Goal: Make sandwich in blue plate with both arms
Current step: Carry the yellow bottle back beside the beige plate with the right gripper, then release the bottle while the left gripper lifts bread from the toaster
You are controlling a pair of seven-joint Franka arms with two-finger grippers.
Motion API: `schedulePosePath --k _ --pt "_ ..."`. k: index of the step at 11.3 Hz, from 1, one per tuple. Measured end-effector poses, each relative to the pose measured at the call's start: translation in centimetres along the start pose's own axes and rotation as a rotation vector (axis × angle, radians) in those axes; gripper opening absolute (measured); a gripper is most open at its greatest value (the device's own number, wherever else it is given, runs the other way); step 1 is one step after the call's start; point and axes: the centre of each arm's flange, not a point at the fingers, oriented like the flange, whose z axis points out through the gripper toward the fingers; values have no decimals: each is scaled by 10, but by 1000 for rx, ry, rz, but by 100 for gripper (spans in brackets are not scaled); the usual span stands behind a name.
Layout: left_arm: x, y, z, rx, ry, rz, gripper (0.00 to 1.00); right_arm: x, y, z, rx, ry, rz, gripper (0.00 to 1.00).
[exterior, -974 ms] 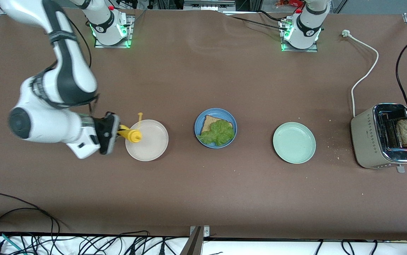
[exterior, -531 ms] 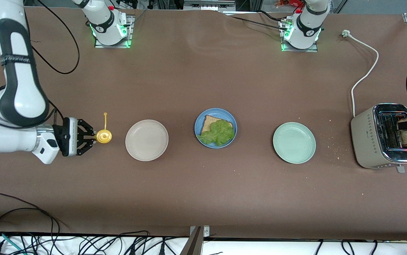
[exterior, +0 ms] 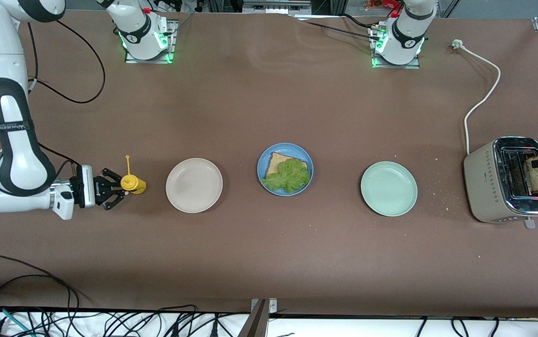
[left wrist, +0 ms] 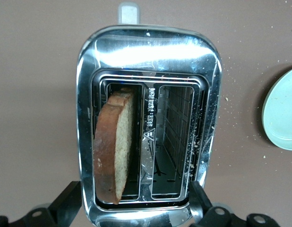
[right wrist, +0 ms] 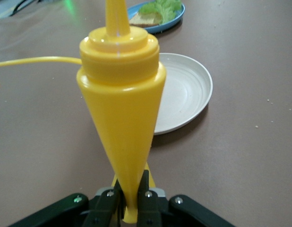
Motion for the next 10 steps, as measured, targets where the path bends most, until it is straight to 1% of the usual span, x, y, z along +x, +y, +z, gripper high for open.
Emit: schedulePosePath --k 2,3,4,5,6,7,8,10 --pt "1 -1 3 -3 -4 5 100 -19 1 21 -24 108 -8 12" --pt "3 -2 9 -6 -7 7 100 -23 3 31 -34 150 0 12" --pt "5 -3 17 -11 -14 7 95 -27 3 41 -42 192 17 12" --pt "7 -4 22 -14 -19 7 83 -30 3 48 -50 220 13 12" --pt "8 -5 24 -16 -21 7 67 -33 3 51 -58 236 0 12" --pt "8 -5 24 -16 -20 7 52 -33 4 51 -66 245 -6 12" --pt "8 -5 24 -15 -20 7 41 -34 4 50 -73 250 -8 12" --pt "8 -6 23 -13 -18 5 15 -39 2 45 -83 249 -13 11"
